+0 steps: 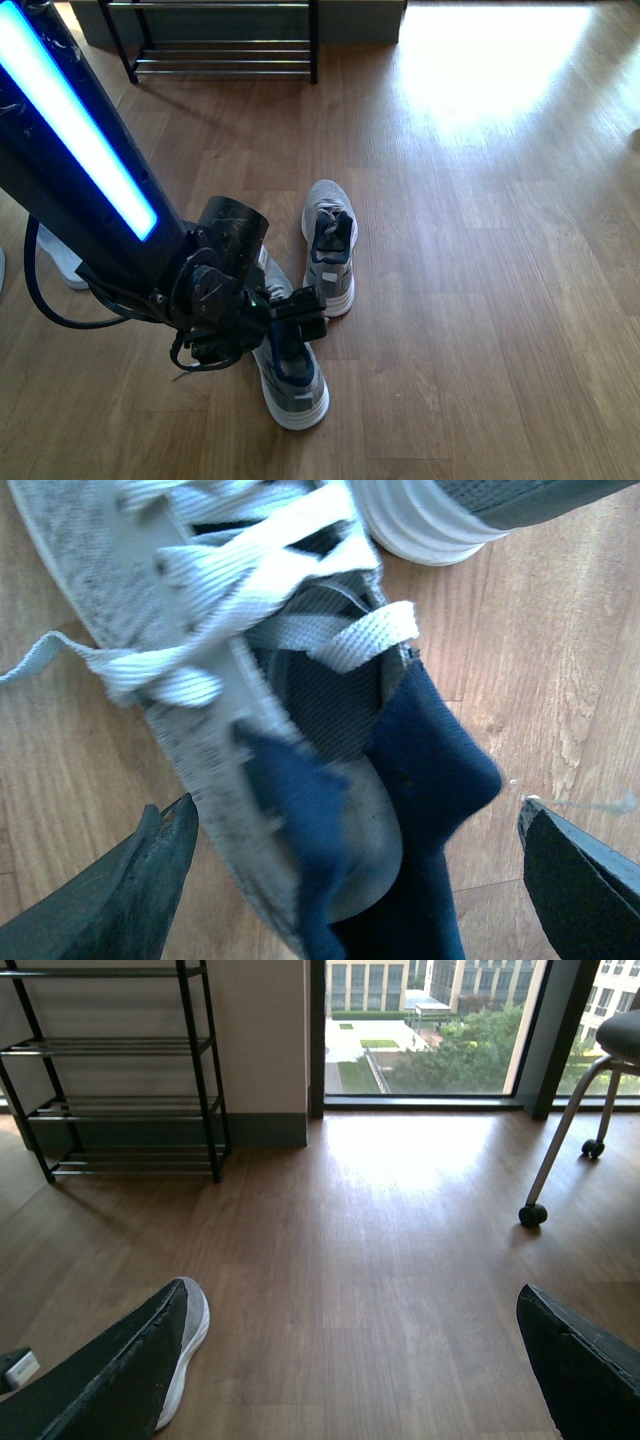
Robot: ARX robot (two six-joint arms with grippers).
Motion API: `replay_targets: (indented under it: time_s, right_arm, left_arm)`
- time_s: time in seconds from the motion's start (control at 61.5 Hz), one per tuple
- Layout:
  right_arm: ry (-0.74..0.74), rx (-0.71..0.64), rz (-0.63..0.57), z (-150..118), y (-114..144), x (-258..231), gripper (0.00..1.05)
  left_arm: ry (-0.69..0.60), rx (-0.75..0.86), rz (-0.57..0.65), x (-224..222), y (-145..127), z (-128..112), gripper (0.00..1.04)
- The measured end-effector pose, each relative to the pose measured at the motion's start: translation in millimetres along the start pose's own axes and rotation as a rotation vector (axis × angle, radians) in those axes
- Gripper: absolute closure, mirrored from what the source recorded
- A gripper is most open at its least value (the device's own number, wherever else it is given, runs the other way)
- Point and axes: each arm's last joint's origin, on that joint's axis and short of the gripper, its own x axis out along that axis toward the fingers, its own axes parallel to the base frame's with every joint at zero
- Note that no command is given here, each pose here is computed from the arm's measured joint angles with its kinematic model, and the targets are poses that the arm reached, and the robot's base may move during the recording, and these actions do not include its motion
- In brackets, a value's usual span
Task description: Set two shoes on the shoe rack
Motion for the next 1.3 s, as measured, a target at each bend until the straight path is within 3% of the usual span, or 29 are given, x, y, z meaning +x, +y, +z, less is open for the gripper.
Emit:
replay_targets:
  time_s: [0.39, 1.3]
  right_arm:
    - [0.0, 0.0, 0.0, 0, 0, 0, 0.09]
    - [0.0, 0.0, 0.0, 0, 0, 0, 0.09]
  left_arm:
    - [-0.015, -0.034, 0.107, 15, 25, 1, 0.09]
    - [0.1, 0.025, 0.158, 3, 9, -15, 0.09]
